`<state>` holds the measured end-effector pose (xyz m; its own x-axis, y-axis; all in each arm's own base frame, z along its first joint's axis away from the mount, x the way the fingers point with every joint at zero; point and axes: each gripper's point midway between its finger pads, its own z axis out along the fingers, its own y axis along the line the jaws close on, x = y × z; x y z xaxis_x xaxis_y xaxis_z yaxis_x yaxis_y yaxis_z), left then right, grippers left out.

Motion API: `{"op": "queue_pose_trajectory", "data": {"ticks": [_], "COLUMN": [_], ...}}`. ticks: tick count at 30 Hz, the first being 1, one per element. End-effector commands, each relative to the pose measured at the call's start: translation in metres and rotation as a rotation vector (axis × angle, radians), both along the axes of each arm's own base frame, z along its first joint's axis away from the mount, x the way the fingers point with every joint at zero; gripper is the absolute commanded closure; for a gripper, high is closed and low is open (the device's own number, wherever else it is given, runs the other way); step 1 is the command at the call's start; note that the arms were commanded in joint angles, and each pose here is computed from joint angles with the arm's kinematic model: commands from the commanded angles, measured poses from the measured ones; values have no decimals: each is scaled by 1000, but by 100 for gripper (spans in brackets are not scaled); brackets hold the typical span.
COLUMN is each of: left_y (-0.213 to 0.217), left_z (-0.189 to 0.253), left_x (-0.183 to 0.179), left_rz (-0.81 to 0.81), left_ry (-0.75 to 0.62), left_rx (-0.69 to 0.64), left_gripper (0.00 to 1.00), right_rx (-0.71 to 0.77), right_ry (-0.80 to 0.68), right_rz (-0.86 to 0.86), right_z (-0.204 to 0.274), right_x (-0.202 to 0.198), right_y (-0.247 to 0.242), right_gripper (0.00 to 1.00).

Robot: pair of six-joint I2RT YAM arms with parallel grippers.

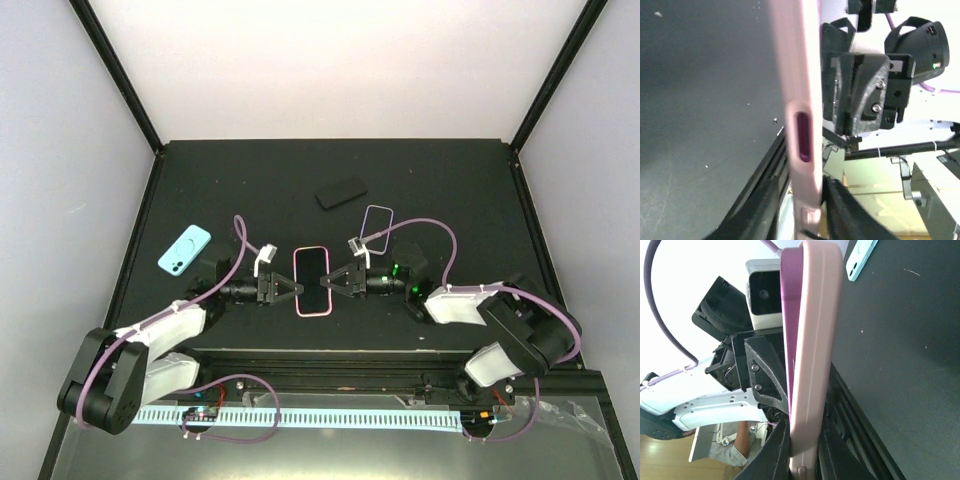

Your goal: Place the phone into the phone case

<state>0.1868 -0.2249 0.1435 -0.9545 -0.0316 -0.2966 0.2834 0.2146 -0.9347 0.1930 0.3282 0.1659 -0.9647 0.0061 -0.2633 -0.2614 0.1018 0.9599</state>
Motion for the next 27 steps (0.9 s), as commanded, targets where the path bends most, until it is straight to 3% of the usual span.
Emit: {"op": "queue_pose_trajectory", "data": {"ticks": [1, 7, 13, 18, 24, 27], "left_y": [-5, -4, -5, -7, -11, -13], "left_z": [12, 21, 32, 45, 53, 57], "left_x": [2, -1, -9, -20, -34, -38], "left_rz": [-12, -23, -46, -77, -121, -135], "left_ry": [-9, -28, -53, -86, -98, -106], "left_rx": [-54, -64, -78, -97, -114, -119], "left_gripper": [81, 97, 98, 99, 98, 99], "right_rx": [108, 33, -4, -16, -87, -71], "right_ry": [-133, -150, -168, -163, -191, -188], "right_rz": [39, 11, -4, -41, -62, -54], "right_z": [42, 32, 38, 44, 48, 52], "right_x": [-9, -7, -3, 8, 24, 28], "right_y": [3, -1, -2, -5, -1, -1], "right_gripper": [91, 79, 55, 43, 36, 43]}}
